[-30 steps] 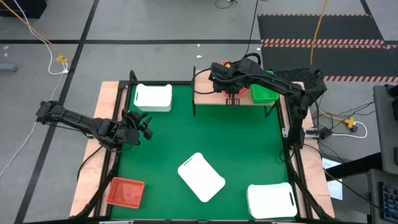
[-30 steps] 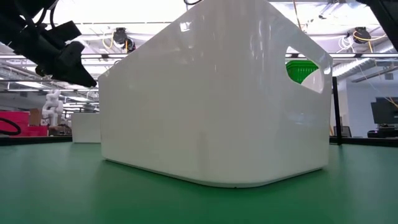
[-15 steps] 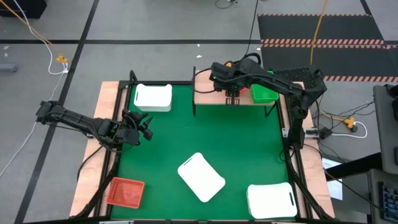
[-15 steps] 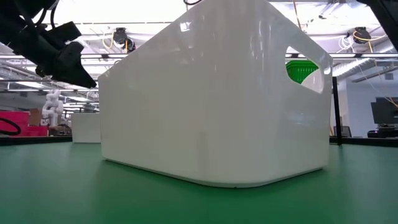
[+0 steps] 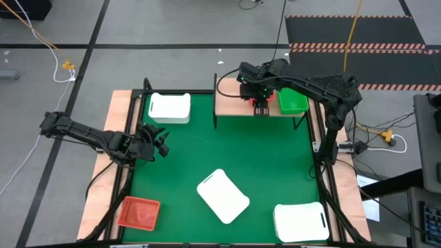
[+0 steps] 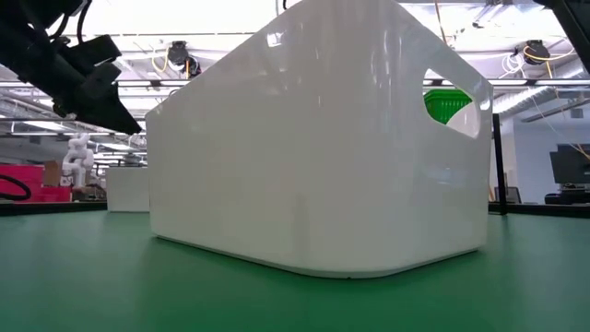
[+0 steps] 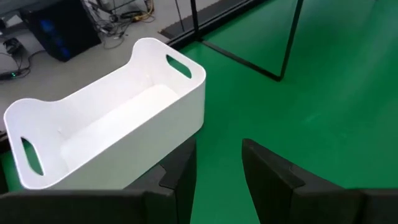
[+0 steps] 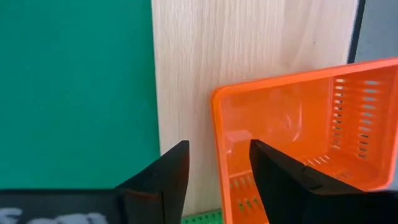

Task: Stack baskets on shelf by color
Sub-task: Stack the top orange bin on top of the orange bin on the shelf, then stack the orange bin on top of the orange bin on the shelf

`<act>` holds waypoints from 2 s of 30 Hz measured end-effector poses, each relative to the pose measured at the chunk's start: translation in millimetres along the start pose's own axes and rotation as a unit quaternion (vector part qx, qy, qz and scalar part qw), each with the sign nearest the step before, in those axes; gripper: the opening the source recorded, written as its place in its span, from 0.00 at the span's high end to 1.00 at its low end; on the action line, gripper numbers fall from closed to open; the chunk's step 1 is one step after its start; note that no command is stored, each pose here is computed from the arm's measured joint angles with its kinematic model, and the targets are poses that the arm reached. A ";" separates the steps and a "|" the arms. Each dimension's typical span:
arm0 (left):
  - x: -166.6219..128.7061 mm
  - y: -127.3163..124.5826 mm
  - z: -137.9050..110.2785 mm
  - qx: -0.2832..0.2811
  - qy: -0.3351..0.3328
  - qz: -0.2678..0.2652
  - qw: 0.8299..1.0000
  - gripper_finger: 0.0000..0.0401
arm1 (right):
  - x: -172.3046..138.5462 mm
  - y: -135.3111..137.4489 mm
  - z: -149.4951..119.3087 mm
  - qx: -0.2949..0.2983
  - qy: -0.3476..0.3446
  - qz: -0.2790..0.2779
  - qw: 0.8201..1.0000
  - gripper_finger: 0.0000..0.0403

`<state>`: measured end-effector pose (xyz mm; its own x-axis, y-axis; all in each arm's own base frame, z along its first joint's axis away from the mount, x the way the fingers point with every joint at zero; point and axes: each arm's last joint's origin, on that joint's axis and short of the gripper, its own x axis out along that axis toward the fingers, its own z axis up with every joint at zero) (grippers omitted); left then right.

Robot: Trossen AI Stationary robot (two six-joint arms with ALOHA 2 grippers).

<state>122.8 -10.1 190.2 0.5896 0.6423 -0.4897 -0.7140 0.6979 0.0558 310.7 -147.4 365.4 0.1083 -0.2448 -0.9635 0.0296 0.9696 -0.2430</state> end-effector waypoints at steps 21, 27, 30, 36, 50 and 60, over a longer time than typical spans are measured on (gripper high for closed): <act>-0.5 1.3 -2.2 -0.007 0.006 0.005 1.000 0.67 | 50.9 2.9 -7.6 0.115 0.027 0.069 0.991 0.94; -0.6 1.3 -2.2 -0.008 0.006 0.005 1.000 0.67 | 33.6 4.7 -14.7 0.138 0.004 0.069 0.988 0.98; -0.5 1.3 -2.2 -0.007 0.006 0.005 1.000 0.67 | 25.2 7.4 -17.4 0.128 -0.011 0.075 0.989 0.96; -0.6 1.3 -2.2 -0.008 0.006 0.005 1.000 0.67 | 26.6 24.0 -11.3 0.076 -0.020 0.089 0.993 0.91; -0.5 1.2 -2.2 -0.011 0.006 0.005 1.000 0.67 | 39.4 32.5 -13.9 0.015 0.006 0.037 0.999 0.88; -0.6 1.3 -2.2 -0.009 0.006 0.005 1.000 0.67 | -20.9 27.3 -31.8 0.029 -0.144 -0.054 0.988 0.77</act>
<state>120.8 -10.3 188.7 0.5782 0.6454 -0.4991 -0.7265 0.6857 0.0449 277.6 -115.7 375.3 0.3796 -0.3458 -0.8581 0.1129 0.9379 -0.3281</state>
